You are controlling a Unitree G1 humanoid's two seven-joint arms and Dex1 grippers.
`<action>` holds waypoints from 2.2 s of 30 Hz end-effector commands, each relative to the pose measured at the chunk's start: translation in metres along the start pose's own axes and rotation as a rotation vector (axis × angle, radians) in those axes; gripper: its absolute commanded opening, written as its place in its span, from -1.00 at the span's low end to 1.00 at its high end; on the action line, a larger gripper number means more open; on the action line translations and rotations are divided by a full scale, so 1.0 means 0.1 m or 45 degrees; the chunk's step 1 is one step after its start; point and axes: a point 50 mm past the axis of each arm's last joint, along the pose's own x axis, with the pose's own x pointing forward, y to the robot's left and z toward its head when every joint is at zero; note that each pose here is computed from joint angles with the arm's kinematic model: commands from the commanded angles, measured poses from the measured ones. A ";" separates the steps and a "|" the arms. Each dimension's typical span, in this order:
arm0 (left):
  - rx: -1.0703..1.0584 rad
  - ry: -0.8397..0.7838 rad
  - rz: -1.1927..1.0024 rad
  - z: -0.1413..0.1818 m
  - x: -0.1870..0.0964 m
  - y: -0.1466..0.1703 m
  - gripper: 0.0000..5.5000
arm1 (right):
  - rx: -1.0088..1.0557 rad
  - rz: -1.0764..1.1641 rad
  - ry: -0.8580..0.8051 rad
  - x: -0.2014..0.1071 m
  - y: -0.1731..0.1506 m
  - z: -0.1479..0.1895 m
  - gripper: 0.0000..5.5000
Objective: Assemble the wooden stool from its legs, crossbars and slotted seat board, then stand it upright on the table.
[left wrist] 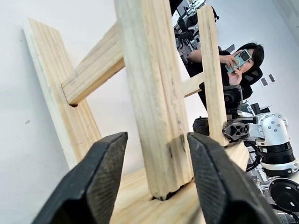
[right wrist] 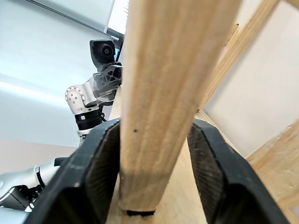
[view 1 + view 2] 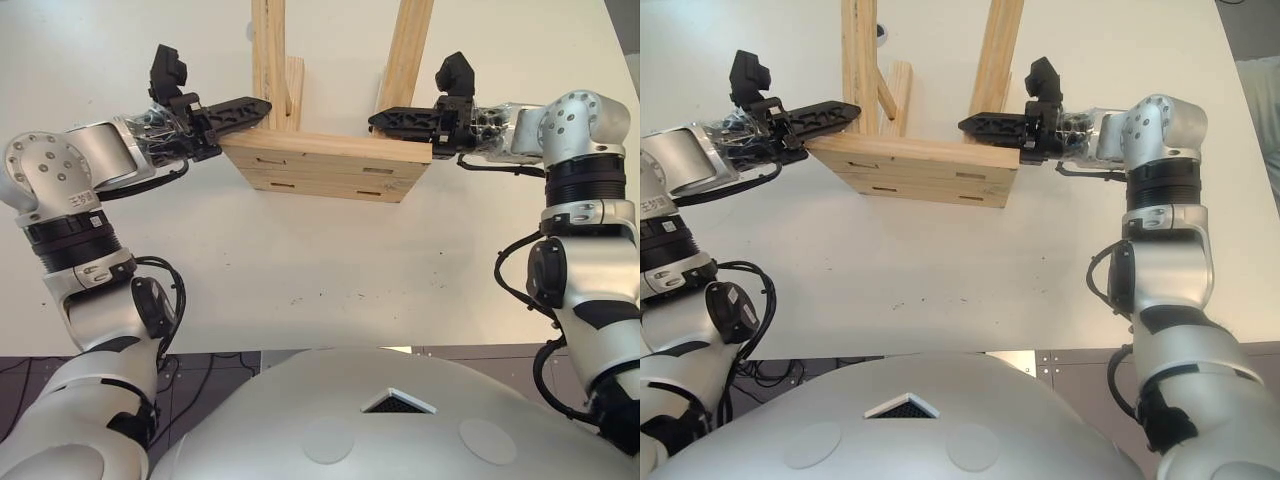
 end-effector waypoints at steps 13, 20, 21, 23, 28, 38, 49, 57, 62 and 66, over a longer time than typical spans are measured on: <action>0.055 -0.141 0.228 0.18 -0.33 0.31 -0.15 | 0.018 -0.113 -0.234 -0.33 0.00 0.26 0.20; 0.064 -0.153 0.179 0.07 -0.24 0.33 -0.15 | -0.040 -0.126 -0.265 -0.32 0.03 0.31 0.55; 0.077 -0.155 0.179 0.07 -0.24 0.33 -0.15 | -0.059 -0.157 -0.274 -0.35 0.02 0.32 0.55; 0.204 -0.177 0.151 0.05 -0.26 0.30 -0.15 | -0.158 -0.260 -0.291 -0.50 -0.03 0.33 0.55; 0.625 -0.147 0.167 -0.02 -0.38 0.34 -0.15 | -0.350 -0.427 -0.324 -0.89 -0.12 0.27 0.55; 0.979 0.244 0.009 -0.24 -0.49 0.42 -0.15 | -0.821 -0.380 0.146 -0.94 -0.21 -0.32 0.55; 1.011 0.195 -0.085 -0.21 -0.06 0.44 -0.15 | -0.926 -0.315 0.080 -0.54 -0.20 -0.19 0.55; 0.991 0.156 -0.151 -0.11 0.19 0.44 -0.15 | -0.925 -0.294 0.156 -0.41 -0.26 -0.27 0.25; 0.899 0.279 -0.285 -0.21 0.12 0.41 -0.28 | -0.889 -0.302 0.171 -0.39 -0.29 -0.26 -0.07; 0.813 0.312 -0.396 -0.24 0.08 0.32 -0.33 | -0.810 -0.245 0.185 -0.37 -0.26 -0.24 -0.12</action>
